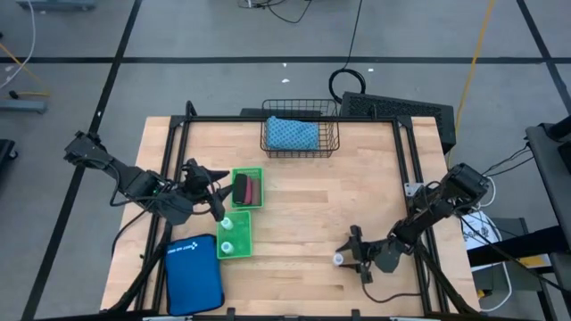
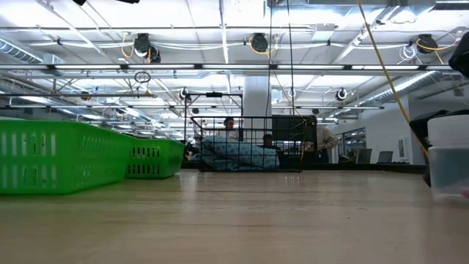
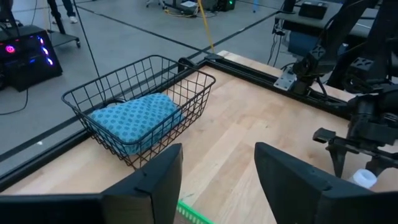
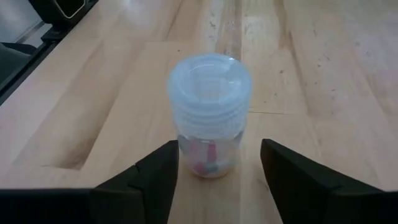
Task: Pick & Place Medicine items
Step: Put the white pill bottle into the bottom green bin
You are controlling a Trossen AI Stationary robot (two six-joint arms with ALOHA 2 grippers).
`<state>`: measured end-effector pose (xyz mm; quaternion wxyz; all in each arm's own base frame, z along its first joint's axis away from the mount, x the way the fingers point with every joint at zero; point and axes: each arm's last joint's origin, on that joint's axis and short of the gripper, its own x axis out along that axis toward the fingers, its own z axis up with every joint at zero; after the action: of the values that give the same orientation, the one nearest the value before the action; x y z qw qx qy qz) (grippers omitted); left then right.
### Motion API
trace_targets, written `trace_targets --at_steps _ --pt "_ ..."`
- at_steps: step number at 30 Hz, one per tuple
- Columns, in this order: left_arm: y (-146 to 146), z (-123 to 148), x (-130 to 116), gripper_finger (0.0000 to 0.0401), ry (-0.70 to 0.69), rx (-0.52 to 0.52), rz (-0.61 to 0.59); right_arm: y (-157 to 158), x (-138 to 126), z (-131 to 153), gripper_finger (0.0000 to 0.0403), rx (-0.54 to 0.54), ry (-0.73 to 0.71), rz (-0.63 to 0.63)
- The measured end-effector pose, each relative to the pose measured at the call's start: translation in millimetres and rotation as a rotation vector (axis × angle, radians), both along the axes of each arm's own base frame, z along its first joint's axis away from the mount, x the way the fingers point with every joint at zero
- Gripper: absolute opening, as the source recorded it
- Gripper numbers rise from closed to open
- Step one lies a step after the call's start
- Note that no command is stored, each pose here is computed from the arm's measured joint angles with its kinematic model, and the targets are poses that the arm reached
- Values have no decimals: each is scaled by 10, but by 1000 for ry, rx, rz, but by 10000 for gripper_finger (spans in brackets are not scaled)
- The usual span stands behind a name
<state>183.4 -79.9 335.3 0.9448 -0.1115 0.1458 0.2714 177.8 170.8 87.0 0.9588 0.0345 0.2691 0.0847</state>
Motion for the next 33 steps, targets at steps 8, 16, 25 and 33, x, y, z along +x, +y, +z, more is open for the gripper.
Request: trace_targets --at_steps 8,16,25,33 --pt "-12 32 19 192 -41 -27 0 -15 19 5 217 -10 -7 1" --pt "-30 90 50 191 -109 -66 -2 0 54 -82 193 2 -16 18" --pt "-39 120 65 217 -140 -77 -5 -12 94 -101 145 -32 -47 30" --pt "-7 128 274 212 -159 -190 -143 -194 311 -13 139 -65 -142 -24"
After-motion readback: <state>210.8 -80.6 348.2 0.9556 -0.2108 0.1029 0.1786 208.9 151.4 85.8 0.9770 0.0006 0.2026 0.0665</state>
